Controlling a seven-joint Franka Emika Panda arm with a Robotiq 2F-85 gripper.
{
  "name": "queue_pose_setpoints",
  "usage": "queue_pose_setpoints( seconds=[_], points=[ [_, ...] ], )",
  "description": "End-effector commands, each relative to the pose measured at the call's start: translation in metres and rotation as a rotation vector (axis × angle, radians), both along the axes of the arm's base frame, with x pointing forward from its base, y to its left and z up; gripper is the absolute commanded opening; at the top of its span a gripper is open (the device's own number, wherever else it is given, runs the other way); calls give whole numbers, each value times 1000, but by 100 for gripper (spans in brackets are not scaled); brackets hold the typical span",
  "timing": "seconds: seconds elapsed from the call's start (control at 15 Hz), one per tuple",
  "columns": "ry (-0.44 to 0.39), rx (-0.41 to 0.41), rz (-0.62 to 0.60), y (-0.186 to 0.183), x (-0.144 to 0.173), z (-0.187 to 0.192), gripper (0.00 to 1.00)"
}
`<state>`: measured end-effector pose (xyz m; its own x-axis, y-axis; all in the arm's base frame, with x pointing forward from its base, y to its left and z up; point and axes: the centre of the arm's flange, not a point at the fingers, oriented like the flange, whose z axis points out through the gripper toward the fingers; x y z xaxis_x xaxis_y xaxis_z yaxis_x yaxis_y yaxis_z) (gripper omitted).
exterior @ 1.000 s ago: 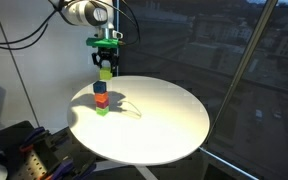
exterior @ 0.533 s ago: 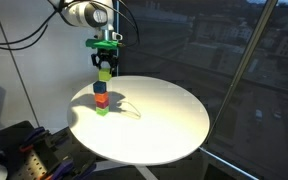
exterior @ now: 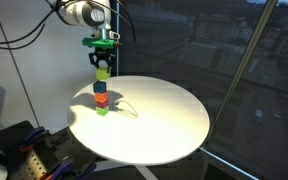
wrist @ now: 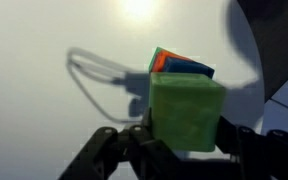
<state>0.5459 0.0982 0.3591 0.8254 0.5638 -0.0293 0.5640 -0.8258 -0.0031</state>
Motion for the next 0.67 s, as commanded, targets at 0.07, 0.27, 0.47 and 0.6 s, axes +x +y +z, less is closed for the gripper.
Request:
queue_pose_setpoints(
  seconds=[0.07, 0.27, 0.47, 0.6],
  points=[
    [-15, -4, -52, 10, -15, 12, 30],
    [-20, -2, -84, 11, -20, 15, 30],
    [-22, -2, -116, 10, -25, 17, 30],
    [-24, -1, -131, 9, -26, 17, 30]
  ],
)
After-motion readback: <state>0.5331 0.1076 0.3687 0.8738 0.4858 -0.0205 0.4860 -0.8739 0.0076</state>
